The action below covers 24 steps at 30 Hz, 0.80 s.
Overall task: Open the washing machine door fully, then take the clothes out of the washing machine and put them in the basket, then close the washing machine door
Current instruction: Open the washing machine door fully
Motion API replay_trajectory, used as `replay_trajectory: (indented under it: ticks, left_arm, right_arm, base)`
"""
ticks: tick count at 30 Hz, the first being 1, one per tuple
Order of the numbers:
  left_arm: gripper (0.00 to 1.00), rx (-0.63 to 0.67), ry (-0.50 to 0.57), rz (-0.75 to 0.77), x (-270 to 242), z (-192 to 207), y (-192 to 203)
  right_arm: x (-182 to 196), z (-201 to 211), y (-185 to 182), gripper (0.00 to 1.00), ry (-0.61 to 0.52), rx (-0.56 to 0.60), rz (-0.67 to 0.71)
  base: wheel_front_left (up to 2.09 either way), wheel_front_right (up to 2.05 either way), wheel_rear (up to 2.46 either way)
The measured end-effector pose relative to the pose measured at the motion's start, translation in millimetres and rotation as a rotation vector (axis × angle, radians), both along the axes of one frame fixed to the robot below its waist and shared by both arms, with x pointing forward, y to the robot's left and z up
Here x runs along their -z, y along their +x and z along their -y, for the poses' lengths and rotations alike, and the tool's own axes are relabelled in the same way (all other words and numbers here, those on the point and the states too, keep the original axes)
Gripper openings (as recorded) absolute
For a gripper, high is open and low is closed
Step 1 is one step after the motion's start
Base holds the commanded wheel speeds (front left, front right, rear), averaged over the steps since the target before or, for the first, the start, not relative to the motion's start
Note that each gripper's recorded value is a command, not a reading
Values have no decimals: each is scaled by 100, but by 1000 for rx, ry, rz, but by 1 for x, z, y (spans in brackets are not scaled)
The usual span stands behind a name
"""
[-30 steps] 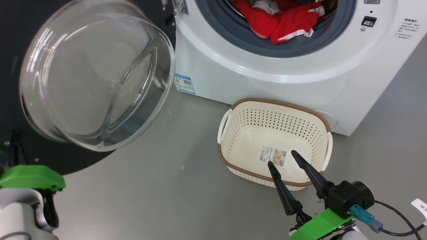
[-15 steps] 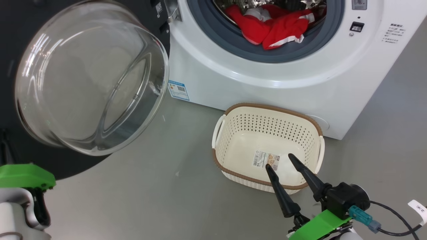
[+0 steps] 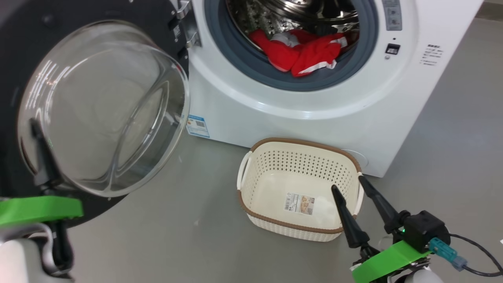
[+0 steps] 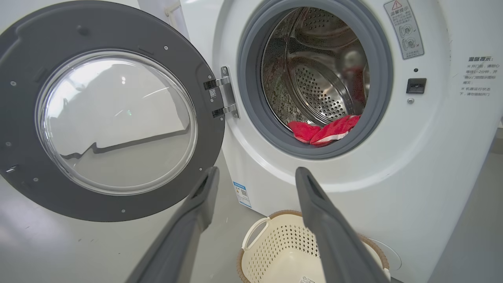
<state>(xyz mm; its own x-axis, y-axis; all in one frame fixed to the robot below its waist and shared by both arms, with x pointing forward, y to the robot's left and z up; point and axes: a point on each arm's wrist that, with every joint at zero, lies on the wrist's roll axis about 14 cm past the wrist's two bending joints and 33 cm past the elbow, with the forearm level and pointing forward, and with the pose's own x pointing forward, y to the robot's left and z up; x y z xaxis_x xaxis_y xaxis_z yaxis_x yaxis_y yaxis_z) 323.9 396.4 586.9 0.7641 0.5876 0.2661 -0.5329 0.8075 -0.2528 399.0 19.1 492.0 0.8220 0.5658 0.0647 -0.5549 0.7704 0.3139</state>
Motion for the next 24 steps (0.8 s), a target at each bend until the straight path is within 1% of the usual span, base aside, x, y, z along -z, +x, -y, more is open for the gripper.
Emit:
replay_trajectory:
  ticks: [4,6,8,13,15,18,24]
  left_arm:
    - [100,162,0,97,-26,40,24]
    - [100,231,-49,100,-24,56,32]
    - [100,282,-71,94,-20,71,38]
    - [100,428,-87,101,-21,113,54]
    - [100,494,-69,86,-20,131,60]
    - [100,547,-50,53,-11,146,65]
    - [100,628,-57,-24,15,174,73]
  right_arm:
    - [-7,21,6,100,1,67,20]
    - [-9,33,9,100,0,104,27]
    - [-9,42,10,100,-4,133,28]
    - [-8,71,15,100,-25,219,28]
    - [-11,86,17,100,-30,262,38]
    - [-15,107,18,100,-41,323,51]
    - [-25,150,12,100,-58,441,84]
  base:
    - [0,0,0]
    - [0,0,0]
    - [0,0,0]
    - [0,0,0]
    - [0,0,0]
    - [0,0,0]
    - [0,0,0]
